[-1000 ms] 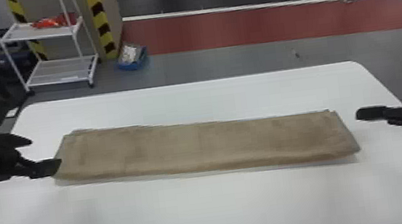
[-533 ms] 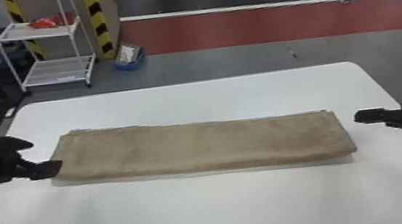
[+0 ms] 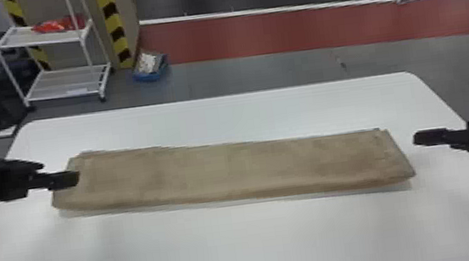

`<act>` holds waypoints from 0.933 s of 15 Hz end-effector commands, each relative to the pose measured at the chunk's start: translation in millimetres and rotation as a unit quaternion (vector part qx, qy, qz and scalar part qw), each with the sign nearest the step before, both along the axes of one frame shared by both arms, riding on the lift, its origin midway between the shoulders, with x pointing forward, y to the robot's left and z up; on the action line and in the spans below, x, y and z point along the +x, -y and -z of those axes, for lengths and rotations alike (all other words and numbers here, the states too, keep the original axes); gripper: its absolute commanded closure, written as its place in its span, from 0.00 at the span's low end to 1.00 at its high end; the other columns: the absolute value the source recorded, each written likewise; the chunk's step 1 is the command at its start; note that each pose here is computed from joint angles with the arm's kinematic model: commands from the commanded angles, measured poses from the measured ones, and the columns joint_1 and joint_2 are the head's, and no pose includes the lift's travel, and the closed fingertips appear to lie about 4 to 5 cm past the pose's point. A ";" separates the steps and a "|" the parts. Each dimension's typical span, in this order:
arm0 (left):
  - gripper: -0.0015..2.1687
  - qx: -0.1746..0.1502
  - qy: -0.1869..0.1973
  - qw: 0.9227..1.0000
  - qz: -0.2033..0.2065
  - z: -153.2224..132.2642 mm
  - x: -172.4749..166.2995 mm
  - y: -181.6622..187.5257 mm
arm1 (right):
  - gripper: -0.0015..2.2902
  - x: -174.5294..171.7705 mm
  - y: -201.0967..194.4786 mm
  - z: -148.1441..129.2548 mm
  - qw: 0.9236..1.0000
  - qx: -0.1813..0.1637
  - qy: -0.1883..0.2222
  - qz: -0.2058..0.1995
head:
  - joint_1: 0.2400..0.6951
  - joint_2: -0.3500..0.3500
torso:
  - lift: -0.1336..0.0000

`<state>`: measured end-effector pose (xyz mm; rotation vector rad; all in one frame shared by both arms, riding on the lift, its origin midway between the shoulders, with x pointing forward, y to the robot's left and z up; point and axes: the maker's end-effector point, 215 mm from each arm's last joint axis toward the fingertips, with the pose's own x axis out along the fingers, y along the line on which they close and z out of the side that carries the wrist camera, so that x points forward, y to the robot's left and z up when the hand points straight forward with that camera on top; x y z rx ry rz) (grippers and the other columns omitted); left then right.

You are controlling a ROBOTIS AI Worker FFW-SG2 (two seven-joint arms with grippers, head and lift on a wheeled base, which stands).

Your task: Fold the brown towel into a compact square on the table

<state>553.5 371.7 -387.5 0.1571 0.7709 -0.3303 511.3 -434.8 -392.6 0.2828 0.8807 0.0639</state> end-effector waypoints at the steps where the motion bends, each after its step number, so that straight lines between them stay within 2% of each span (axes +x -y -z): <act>1: 0.09 -0.036 -0.028 0.999 -0.020 12.1 1.8 17.3 | 0.03 0.1 -2.1 3.8 1.000 -0.005 -0.005 -0.002 | 1.00 0.41 | 0.07; 3: 0.10 -0.020 -0.036 0.999 -0.031 22.9 4.6 19.3 | 0.03 0.3 -2.0 4.1 1.000 -0.006 -0.005 -0.003 | 1.00 0.39 | 0.07; 8: 0.10 -0.003 -0.064 0.996 -0.069 40.9 9.1 1.2 | 0.03 -2.4 8.9 6.5 1.000 -0.015 -0.003 -0.004 | 1.00 0.39 | 0.07; 11: 0.10 0.003 -0.081 0.993 -0.086 52.1 5.0 -6.8 | 0.03 -4.7 10.7 9.0 1.000 -0.015 -0.004 -0.005 | 1.00 0.39 | 0.07; 14: 0.10 -0.010 -0.098 0.991 -0.096 57.1 -1.9 -4.8 | 0.03 -5.4 11.0 10.9 1.000 -0.017 -0.004 -0.008 | 1.00 0.40 | 0.07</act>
